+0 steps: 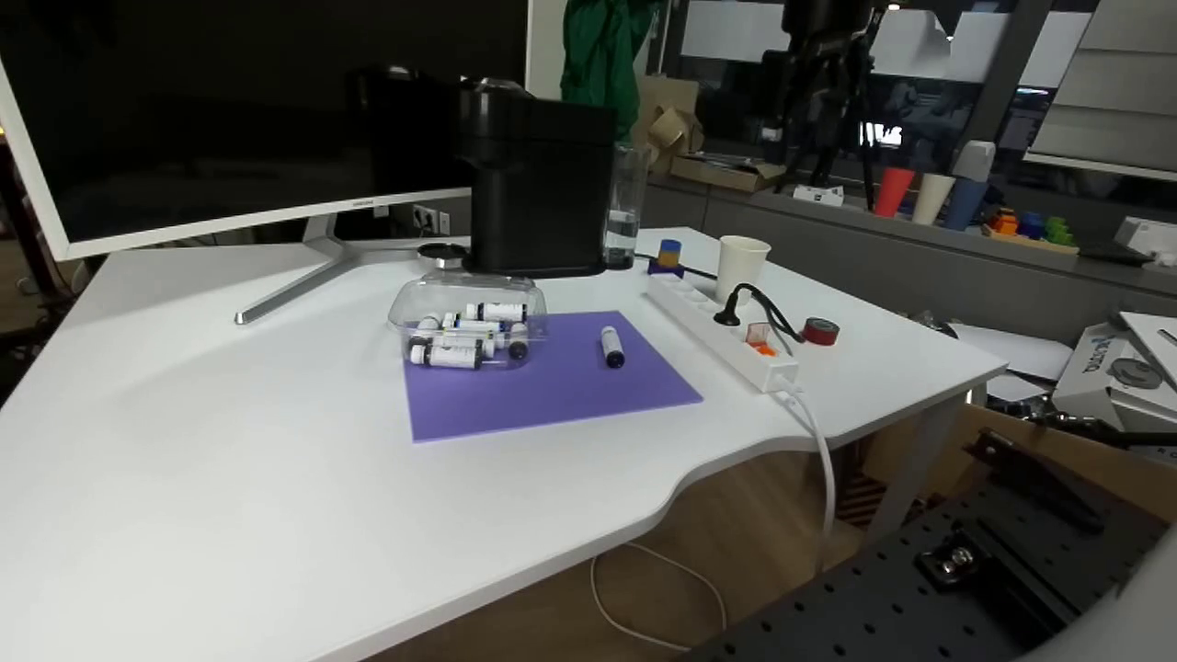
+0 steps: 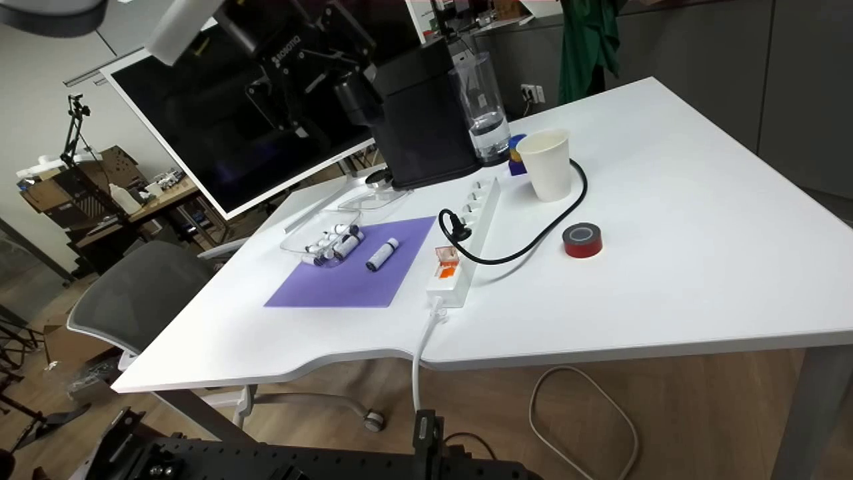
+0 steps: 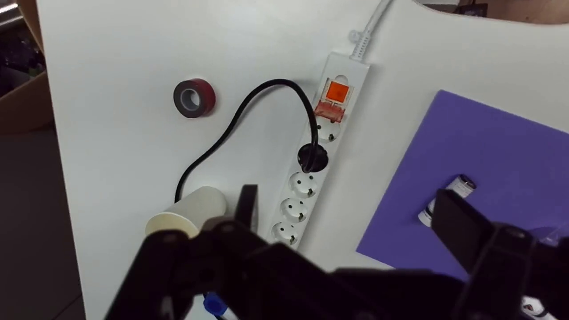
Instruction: Pick up the vial and put it in the transparent bowl
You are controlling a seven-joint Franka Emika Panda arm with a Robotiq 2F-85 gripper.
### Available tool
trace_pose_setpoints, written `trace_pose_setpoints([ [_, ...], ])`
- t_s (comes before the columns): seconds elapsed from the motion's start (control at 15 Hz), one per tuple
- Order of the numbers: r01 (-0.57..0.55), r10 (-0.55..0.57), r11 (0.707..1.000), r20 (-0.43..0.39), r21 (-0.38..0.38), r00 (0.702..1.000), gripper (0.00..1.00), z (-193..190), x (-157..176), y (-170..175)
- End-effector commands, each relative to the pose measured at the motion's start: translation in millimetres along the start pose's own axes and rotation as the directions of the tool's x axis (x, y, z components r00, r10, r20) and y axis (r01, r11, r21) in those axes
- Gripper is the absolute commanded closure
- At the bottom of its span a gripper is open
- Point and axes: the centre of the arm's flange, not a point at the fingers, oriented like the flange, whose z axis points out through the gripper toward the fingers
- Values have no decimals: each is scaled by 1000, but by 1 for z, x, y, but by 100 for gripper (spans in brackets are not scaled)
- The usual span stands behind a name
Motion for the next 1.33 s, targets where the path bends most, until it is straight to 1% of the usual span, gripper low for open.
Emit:
trace_pose_setpoints([
  [0.0, -149, 149, 989, 16, 5, 989, 0, 42, 51, -11],
  [0.2, -240, 237, 970, 52, 40, 970, 0, 83, 82, -26],
  [0.33, -284, 279, 956, 74, 75, 957, 0, 109, 96, -33],
  [0.67, -349, 334, 922, 110, 168, 936, 0, 159, 118, -58],
  [0.93, -354, 330, 908, 137, 225, 934, 0, 180, 125, -85],
  [1.27, -347, 312, 903, 168, 252, 935, 0, 194, 124, -107],
])
